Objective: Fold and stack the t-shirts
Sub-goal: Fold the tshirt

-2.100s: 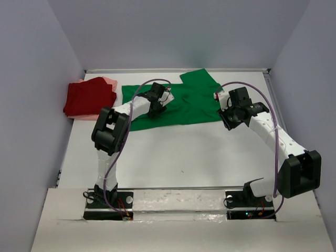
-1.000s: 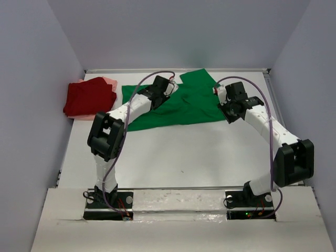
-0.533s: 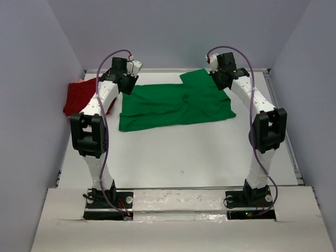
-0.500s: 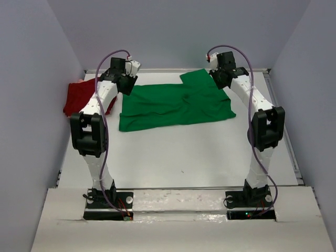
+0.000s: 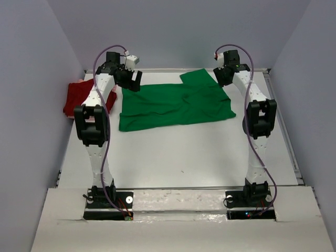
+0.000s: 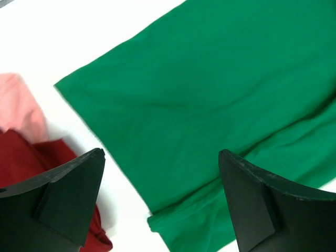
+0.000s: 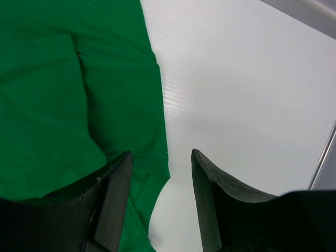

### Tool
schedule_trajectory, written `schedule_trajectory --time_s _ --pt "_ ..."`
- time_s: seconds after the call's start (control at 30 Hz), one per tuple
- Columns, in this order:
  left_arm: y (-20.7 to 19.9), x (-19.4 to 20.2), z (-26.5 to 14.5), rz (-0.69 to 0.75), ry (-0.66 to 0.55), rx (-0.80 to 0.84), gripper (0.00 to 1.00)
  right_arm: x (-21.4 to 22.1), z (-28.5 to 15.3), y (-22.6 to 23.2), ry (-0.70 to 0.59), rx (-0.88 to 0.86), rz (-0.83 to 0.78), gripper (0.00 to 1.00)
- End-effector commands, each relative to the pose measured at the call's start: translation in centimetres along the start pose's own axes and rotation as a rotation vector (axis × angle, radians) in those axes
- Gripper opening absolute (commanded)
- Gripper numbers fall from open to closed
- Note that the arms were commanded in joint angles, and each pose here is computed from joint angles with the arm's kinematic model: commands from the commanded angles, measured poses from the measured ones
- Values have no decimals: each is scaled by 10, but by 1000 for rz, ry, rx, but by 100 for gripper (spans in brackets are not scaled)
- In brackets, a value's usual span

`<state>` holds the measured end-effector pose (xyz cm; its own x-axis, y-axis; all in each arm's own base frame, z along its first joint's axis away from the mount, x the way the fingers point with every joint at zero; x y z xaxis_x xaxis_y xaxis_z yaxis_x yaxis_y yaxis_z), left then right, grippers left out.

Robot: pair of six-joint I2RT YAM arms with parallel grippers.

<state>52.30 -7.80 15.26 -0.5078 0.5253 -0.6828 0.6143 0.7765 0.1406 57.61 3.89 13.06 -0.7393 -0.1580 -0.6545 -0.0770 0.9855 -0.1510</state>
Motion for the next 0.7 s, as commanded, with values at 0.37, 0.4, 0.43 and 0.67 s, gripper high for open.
schedule_trajectory --time_s 0.37,0.4,0.43,0.67 --pt "42 -13 35 -162 -110 148 81 -29 -12 -20 -84 10 61 78" --pt "43 -6 43 -183 -99 159 82 -29 -11 -20 -85 15 63 80" --pt "43 -4 46 -189 -100 165 82 -28 -10 -20 -83 13 64 80" --pt "71 12 66 -245 -85 80 82 -19 -8 -13 -53 -25 48 74"
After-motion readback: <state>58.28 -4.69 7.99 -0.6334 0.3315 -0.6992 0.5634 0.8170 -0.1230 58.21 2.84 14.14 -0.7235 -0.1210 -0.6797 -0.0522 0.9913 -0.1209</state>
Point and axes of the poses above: each gripper's point midway between its finger pads, its own z axis out along the fingers, its own y axis along the line the jaws close on, x = y × z, the point moved 1 cm from there along -z, back along the fingers, and after that the axes turned 14 degrees about z, right-handed, at the moved point
